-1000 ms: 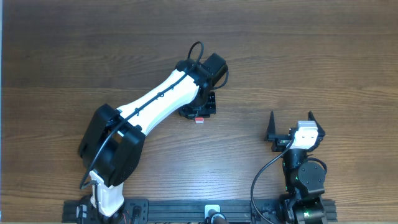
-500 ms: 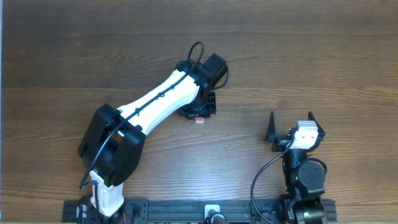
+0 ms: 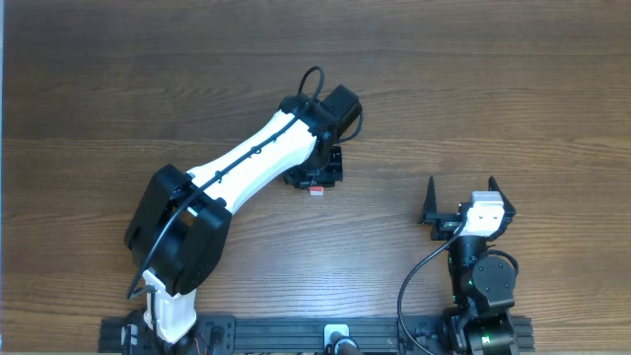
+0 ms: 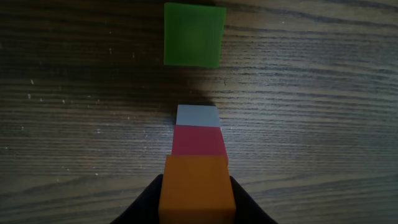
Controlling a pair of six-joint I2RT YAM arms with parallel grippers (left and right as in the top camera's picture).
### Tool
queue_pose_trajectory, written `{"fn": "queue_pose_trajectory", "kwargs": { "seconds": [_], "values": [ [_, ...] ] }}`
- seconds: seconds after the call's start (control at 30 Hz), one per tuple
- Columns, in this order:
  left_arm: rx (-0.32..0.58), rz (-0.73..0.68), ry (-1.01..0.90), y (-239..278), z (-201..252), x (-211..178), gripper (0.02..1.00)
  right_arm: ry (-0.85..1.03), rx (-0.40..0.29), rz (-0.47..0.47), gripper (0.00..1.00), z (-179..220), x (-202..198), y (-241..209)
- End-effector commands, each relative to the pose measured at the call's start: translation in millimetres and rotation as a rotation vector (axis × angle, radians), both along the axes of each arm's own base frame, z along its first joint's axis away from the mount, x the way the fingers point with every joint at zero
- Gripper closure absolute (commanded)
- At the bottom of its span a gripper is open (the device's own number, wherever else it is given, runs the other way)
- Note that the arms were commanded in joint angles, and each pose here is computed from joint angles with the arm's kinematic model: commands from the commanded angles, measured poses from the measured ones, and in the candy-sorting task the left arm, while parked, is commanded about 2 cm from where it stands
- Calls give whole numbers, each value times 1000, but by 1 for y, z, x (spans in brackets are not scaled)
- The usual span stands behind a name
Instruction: Stack Cubes
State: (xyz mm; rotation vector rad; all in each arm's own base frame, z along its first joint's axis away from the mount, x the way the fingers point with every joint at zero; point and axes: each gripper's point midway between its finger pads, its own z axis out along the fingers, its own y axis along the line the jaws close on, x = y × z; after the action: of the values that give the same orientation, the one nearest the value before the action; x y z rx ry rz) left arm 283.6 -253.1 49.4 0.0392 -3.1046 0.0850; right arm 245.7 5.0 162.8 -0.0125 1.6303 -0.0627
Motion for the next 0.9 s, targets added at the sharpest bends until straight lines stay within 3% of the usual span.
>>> {"fn": "queue_pose_trajectory", "kwargs": {
  "seconds": [0.03, 0.3, 0.47, 0.9],
  "values": [
    [-7, -11, 6, -5, -3, 1, 698, -1, -4, 1, 9, -2, 0, 0],
    [-7, -11, 6, -5, -3, 1, 684, -1, -4, 1, 7, -2, 0, 0],
    [-7, -11, 6, -5, -3, 1, 617, -1, -4, 1, 9, -2, 0, 0],
    [-7, -11, 1, -5, -3, 3, 178, -1, -4, 1, 9, -2, 0, 0]
  ]
}}
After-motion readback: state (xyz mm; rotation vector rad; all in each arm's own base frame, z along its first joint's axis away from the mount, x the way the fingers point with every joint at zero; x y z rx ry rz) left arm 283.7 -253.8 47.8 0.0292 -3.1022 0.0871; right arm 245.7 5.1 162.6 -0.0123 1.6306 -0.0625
